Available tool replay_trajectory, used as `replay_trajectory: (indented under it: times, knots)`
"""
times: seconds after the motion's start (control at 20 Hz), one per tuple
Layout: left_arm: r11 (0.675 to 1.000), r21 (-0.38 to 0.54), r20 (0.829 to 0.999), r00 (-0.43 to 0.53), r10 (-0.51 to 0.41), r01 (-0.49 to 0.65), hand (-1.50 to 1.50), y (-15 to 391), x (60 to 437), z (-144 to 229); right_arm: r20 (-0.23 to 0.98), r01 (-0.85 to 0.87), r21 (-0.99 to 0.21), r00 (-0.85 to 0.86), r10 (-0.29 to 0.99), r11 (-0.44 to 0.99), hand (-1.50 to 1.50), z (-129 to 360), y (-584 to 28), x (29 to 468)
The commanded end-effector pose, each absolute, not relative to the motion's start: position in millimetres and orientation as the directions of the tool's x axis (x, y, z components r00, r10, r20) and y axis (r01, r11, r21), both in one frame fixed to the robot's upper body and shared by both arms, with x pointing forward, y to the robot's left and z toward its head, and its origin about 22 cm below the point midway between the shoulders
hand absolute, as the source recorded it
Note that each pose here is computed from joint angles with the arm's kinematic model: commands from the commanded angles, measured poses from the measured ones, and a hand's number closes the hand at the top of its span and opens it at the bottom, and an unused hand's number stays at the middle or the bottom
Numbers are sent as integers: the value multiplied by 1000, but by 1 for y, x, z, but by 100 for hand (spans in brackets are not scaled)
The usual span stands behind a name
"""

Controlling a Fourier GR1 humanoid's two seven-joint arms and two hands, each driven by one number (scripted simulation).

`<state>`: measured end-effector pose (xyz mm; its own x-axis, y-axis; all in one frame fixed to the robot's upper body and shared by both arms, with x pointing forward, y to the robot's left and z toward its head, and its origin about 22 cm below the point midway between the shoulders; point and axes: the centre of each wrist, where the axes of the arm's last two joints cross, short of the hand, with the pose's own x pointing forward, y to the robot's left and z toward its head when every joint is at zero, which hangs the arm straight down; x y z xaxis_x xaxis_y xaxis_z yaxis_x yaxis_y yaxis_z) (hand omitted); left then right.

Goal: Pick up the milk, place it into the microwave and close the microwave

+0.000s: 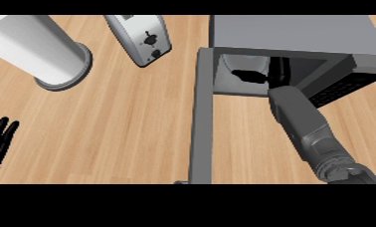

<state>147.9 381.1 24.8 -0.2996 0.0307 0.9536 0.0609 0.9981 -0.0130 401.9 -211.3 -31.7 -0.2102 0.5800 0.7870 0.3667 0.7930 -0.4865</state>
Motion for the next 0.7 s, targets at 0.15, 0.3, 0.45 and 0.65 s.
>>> replay_trajectory:
  times: [0.15, 0.3, 0.45, 0.65]
  knots:
    - [998, -3, 958, -286, 19, 58, -150, 379, 134, 22, 870, 285, -345, -260, 418, 894, -150, -71, -207, 371]
    - [991, 5, 963, -267, 30, 131, -150, 349, 123, 19, 889, 253, -307, -269, 372, 917, -150, -71, -202, 371]
    - [976, -39, 963, -254, 94, 213, -150, 355, 122, 19, 920, 186, -223, -283, 270, 957, -150, -82, -179, 360]
    - [951, -66, 960, -240, 143, 302, -150, 340, 136, 17, 944, 85, -123, -297, 143, 989, -150, -102, -175, 340]
